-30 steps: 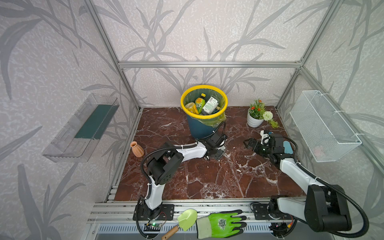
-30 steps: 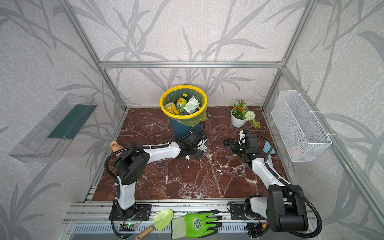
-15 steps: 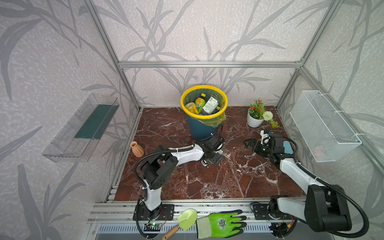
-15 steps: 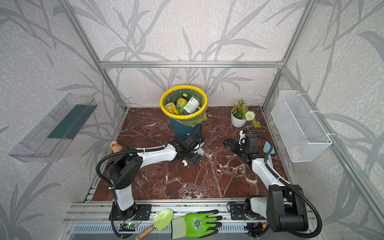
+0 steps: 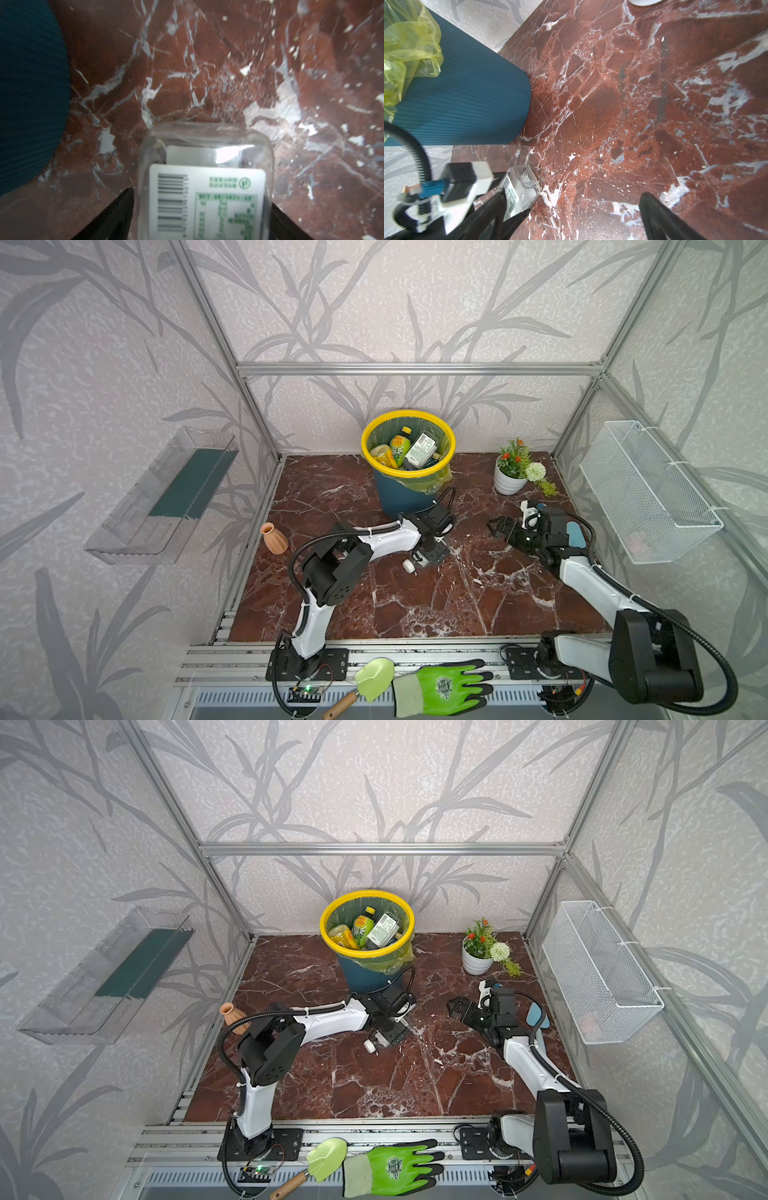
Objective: Throw the plastic bottles in the bin
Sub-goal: 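Close the left gripper on the second green-label bottle, then lift the bottle over the bin with the left gripper and release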
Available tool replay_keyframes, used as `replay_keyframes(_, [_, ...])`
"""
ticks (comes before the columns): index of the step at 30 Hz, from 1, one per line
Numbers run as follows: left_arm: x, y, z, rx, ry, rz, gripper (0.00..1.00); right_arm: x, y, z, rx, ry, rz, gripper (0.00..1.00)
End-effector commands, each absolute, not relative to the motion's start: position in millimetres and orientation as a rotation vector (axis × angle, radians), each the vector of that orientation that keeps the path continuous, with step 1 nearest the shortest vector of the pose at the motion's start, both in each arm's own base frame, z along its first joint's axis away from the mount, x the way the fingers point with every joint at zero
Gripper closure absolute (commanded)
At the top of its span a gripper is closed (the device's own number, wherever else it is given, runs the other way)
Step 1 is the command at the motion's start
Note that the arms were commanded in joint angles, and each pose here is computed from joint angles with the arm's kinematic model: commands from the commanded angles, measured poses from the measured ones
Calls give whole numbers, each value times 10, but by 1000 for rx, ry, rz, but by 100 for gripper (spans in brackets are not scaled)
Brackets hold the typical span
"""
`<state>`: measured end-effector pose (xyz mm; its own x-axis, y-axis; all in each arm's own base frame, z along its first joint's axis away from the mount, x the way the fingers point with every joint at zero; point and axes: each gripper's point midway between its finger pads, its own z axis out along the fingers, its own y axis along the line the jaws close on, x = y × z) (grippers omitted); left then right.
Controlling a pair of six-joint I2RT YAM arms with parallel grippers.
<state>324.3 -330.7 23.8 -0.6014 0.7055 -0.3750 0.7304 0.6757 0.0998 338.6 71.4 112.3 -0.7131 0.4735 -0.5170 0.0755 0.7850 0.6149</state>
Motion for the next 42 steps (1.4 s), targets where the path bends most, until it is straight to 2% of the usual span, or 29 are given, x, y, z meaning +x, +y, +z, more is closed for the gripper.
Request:
replay_keyframes(1, [3142,-3201,189,1179,2543,-41,23,3361,690,1111,402,2283,736,0])
replay_keyframes(5, [3161,-3219,352,1135,2513,-69,42,3377,700,1116,405,2278,746,0])
replay_keyframes(8, [3175,-3300,639,1074,2458,-153,45,3374,701,1117,406,2277,749,0])
replay_keyframes(11, [3198,-3381,1146,981,2346,-267,47,3369,703,1128,404,2275,749,0])
replay_keyframes(16, [3127,-3319,2459,790,2014,-465,49,3376,698,1142,407,2269,748,0])
replay_keyframes(20, [2961,-2930,3691,646,1651,-472,51,3402,708,1163,410,2257,762,0])
replay_keyframes(25, [2418,-2187,5258,472,1095,-392,51,3431,733,1189,412,2248,786,0])
replay_keyframes(28, [2098,-1962,5832,442,863,-357,51,3444,737,1226,408,2239,791,0])
replay_keyframes(32, [2161,-2010,6145,447,787,-298,51,3448,739,1263,406,2231,794,0])
replay_keyframes(35, [2600,-2182,6125,450,858,-321,51,3436,741,1283,405,2228,796,0])
replay_keyframes(38, [3351,-2278,5862,361,1038,-406,48,3414,738,1297,400,2228,790,0])
replay_keyframes(40, [3918,-2437,5459,366,1212,-366,43,3390,731,1313,394,2228,783,0])
replay_keyframes(42, [4316,-2628,5094,424,1365,-313,36,3366,723,1327,385,2229,772,0])
